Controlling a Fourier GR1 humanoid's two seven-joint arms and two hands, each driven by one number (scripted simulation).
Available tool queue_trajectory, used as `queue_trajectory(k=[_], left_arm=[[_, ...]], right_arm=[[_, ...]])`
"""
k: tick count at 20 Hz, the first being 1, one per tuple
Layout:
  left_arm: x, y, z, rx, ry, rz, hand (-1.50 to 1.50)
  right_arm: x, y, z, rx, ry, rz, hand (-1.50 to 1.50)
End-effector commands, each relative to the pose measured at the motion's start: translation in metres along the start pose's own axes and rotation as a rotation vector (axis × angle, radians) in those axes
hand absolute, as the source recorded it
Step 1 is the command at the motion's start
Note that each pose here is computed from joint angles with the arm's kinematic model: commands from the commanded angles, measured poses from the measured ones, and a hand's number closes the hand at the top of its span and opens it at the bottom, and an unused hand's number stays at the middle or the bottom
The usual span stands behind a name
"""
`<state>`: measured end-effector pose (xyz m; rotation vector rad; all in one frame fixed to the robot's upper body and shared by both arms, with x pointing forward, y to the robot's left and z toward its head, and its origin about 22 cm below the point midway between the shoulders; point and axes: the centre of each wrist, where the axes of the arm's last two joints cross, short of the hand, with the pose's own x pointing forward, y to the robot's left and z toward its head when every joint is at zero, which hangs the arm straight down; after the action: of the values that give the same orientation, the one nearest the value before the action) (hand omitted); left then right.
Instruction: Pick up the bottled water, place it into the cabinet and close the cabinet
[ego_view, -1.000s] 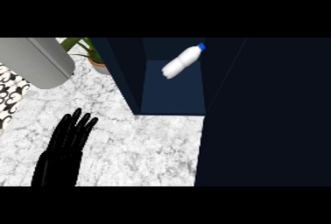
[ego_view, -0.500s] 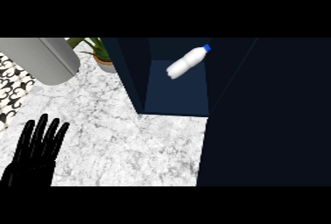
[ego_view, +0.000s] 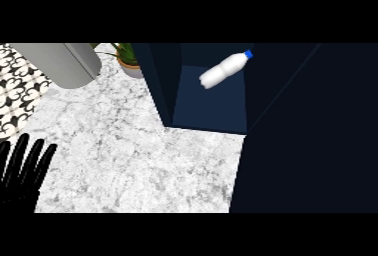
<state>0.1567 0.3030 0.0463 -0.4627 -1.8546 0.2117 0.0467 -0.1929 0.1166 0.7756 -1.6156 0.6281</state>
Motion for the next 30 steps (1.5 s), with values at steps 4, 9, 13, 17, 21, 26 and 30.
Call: queue_trajectory(k=[4, 9, 13, 17, 21, 26, 30], left_arm=[[0.015, 0.015, 0.004, -0.047, 0.02, -0.007, -1.5], [0.02, 0.013, 0.0, -0.084, 0.007, 0.023, -1.5], [0.024, 0.019, 0.001, -0.101, 0.027, 0.006, -1.5], [0.026, 0.019, -0.002, -0.126, 0.035, 0.004, -1.5], [0.03, 0.023, -0.005, -0.128, 0.027, -0.008, -1.5], [0.033, 0.028, -0.005, -0.126, 0.024, -0.01, -1.5], [0.034, 0.032, -0.005, -0.121, 0.033, -0.02, -1.5]], right_arm=[[0.015, 0.018, -0.024, 0.192, -0.065, -0.029, 1.5], [0.014, 0.012, -0.026, 0.228, -0.044, 0.0, 1.5], [0.011, 0.006, -0.03, 0.256, -0.028, 0.041, 1.5], [0.018, -0.009, -0.031, 0.354, 0.019, 0.212, -1.5], [0.021, -0.013, -0.037, 0.382, -0.009, 0.245, 1.5], [0.018, -0.019, -0.04, 0.4, 0.024, 0.27, 1.5], [0.022, -0.021, -0.041, 0.427, 0.023, 0.301, 1.5]])
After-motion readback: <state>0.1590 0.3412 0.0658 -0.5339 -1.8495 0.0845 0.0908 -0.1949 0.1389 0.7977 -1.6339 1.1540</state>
